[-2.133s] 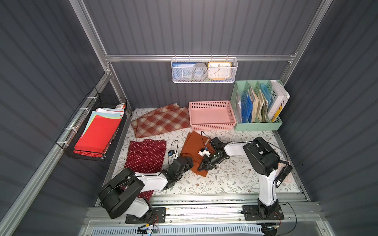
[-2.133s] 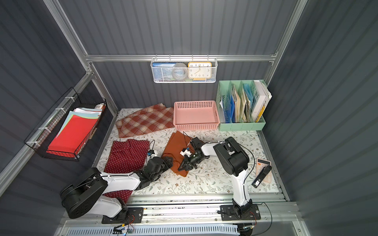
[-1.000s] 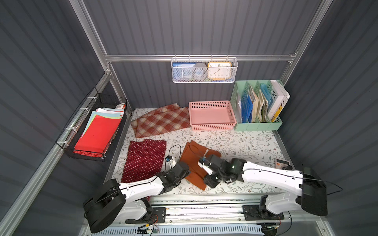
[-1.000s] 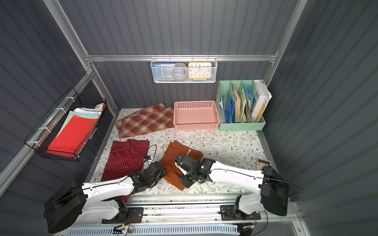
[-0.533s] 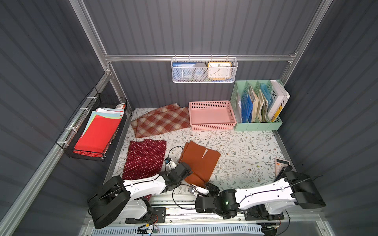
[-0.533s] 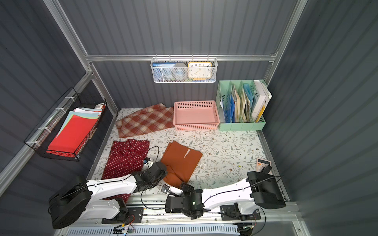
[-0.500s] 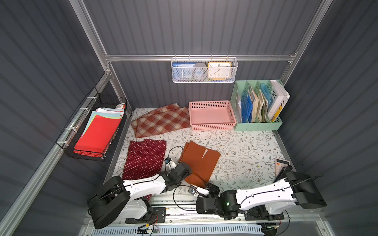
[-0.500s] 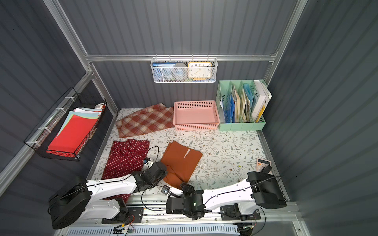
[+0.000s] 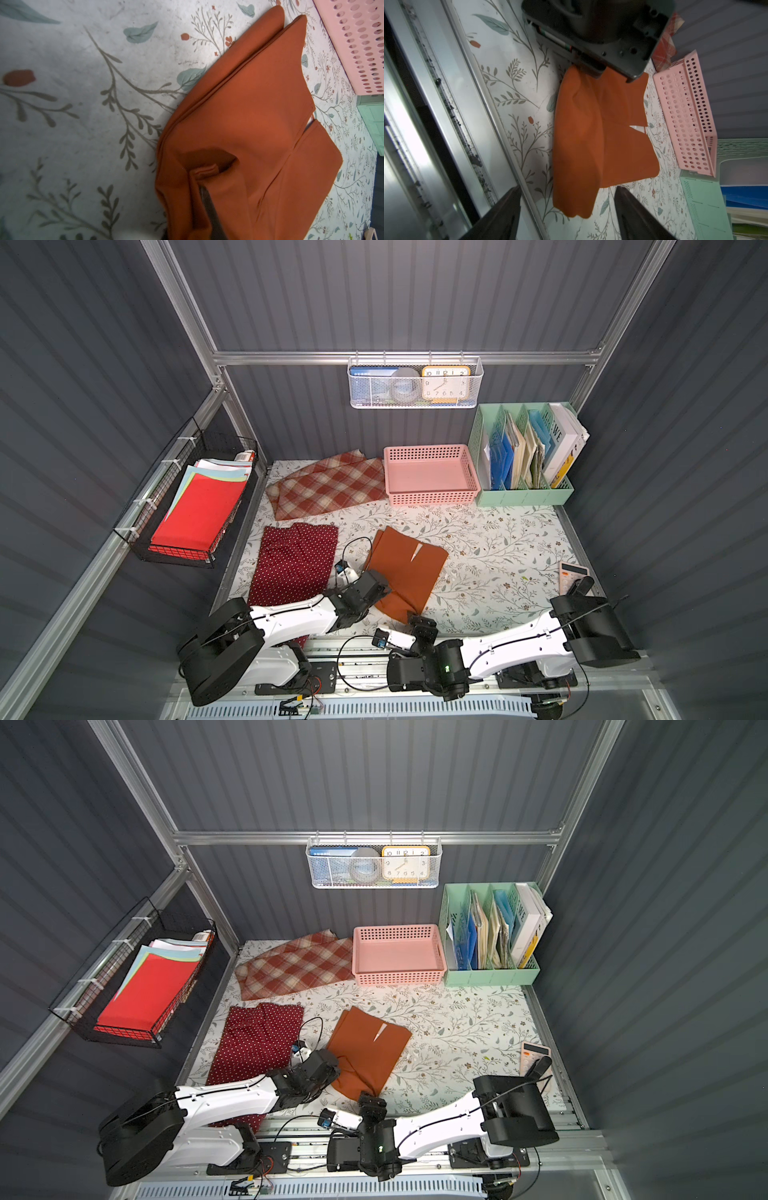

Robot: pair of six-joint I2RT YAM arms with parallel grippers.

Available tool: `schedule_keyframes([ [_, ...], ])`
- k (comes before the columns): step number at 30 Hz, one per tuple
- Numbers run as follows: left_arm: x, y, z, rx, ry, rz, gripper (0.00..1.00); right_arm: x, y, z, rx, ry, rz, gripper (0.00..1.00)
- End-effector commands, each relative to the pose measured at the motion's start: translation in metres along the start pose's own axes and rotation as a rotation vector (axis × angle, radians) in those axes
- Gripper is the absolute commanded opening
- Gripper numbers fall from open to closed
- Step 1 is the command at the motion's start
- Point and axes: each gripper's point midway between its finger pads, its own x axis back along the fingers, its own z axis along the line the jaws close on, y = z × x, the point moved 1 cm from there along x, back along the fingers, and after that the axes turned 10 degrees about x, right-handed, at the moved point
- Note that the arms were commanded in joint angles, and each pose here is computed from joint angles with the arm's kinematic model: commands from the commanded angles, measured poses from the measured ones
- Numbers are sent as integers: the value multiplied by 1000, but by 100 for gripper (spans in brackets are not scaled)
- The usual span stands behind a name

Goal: Roll up the skirts
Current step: Roll the skirt at the center of the board.

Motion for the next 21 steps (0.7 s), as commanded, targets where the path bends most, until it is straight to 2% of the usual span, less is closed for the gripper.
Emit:
schedule_keyframes([
  [1, -2, -6, 3, -32, 22, 34, 0, -8, 8, 1, 56, -40, -2, 76],
  [5, 0, -7, 1, -27, 9, 42, 0, -22, 11, 5, 71, -23, 17, 76],
  [9, 2, -7, 2, -28, 3, 46, 0, -40, 1, -6, 60, -59, 65, 76],
  [16, -1, -13, 4, -24, -3, 78, 0, -69, -11, -4, 84, -32, 114, 74],
  [18, -1, -14, 5, -21, -4, 82, 0, -73, -14, -1, 81, -13, 129, 69],
  [21, 0, -14, 4, -22, -8, 83, 0, -75, -21, 1, 94, -11, 155, 51],
])
